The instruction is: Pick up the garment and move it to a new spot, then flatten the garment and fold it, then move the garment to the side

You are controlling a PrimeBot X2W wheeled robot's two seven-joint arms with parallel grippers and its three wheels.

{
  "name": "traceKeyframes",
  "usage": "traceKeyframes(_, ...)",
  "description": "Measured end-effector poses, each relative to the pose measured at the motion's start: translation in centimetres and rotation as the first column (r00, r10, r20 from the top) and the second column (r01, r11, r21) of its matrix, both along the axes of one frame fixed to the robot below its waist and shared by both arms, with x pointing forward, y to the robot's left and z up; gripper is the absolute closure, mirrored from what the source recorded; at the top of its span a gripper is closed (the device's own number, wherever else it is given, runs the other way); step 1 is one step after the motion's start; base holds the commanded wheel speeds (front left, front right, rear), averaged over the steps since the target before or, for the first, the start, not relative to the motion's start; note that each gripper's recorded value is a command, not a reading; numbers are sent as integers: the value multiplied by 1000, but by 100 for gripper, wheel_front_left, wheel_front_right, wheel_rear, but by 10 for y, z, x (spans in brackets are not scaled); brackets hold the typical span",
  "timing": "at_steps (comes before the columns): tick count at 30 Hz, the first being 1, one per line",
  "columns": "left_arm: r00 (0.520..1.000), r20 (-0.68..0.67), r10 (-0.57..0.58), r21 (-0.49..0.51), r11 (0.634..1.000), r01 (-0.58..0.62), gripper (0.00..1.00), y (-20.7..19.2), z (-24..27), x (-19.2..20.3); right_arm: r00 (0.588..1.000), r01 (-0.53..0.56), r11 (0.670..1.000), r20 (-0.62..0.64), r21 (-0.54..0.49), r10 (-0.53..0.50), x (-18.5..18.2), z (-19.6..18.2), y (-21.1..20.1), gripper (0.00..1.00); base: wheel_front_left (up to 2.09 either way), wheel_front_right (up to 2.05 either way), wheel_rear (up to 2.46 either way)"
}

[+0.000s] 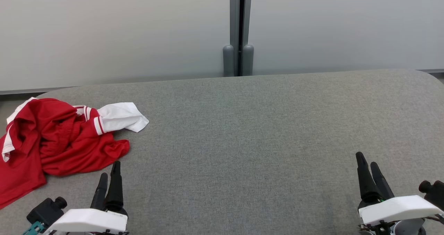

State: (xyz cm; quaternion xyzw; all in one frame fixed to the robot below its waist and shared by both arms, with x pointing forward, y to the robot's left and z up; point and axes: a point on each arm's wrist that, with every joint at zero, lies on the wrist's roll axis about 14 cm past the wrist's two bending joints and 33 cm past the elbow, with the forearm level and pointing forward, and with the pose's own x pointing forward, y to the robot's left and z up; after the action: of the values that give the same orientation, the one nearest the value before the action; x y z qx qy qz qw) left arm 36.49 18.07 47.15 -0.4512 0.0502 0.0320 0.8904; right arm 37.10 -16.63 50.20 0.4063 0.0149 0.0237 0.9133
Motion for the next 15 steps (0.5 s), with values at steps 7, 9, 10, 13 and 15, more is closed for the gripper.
traceKeyframes(7,1000,-15,-16,137,990,18,0,0,-6,-5,1000,-9,994,4,-106,9,-4,-3,3,0,0,0,0)
traceKeyframes(9,1000,-17,-18,174,984,21,0,0,-7,-6,1000,-11,991,7,-137,13,-4,-3,4,0,0,0,0)
traceKeyframes(10,1000,-17,-20,193,981,23,0,1,-7,-6,1000,-12,989,10,-149,14,-4,-3,4,0,0,0,0)
traceKeyframes(13,999,-20,-27,239,970,31,0,1,-8,-8,1000,-17,982,16,-189,20,-5,-3,6,0,0,0,0)
traceKeyframes(15,999,-19,-32,264,964,36,0,0,-9,-9,1000,-20,977,19,-213,24,-5,-3,7,0,0,0,0)
